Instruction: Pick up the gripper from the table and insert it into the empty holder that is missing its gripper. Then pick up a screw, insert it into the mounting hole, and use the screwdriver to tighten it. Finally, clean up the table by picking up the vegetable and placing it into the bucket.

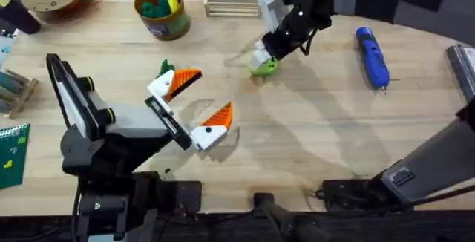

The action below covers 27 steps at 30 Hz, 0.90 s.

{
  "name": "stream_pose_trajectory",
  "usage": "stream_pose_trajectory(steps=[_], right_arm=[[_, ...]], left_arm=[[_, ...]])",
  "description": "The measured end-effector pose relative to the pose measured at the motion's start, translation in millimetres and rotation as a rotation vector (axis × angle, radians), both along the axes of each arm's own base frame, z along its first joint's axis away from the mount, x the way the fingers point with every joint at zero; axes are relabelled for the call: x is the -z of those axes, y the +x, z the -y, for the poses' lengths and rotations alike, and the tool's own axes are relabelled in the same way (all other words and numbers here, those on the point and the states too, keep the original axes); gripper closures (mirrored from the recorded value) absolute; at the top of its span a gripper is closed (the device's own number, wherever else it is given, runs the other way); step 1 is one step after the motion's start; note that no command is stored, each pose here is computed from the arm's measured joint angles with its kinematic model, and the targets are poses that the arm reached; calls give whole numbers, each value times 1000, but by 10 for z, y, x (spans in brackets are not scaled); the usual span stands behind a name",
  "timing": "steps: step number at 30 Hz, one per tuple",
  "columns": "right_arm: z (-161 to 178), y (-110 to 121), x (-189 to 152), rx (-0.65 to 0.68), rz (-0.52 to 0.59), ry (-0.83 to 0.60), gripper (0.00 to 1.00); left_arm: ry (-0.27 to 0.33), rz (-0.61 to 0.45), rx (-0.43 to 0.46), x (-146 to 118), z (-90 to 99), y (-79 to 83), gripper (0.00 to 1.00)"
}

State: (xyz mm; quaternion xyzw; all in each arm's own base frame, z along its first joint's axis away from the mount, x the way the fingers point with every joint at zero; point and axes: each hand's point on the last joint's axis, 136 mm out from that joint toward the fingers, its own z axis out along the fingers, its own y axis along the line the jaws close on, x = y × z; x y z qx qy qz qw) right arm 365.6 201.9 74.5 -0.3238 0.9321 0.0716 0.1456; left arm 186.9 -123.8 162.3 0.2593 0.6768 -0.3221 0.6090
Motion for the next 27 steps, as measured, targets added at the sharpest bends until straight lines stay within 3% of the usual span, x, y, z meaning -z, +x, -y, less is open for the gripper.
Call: stream_pose_trajectory(steps=[12, 22, 23, 24, 25, 27], right_arm=[[-55, 25, -9, -8, 15, 13, 179], [-60, -6, 187, -10, -29, -8, 186], [-60, -4, 187, -10, -29, -9, 211], [-45, 11, 187, -5, -23, -14, 308], [9, 57, 183, 13, -12, -23, 491], [9, 57, 183, 13, -11, -24, 492]], left_arm=[[0, 0, 0, 0, 0, 0, 5], [0, 0, 0, 0, 0, 0, 5], [0, 0, 0, 0, 0, 0, 5], [0, 0, 0, 0, 0, 0, 6], [0, 0, 0, 0, 0, 0, 6], [0, 0, 0, 0, 0, 0, 6]])
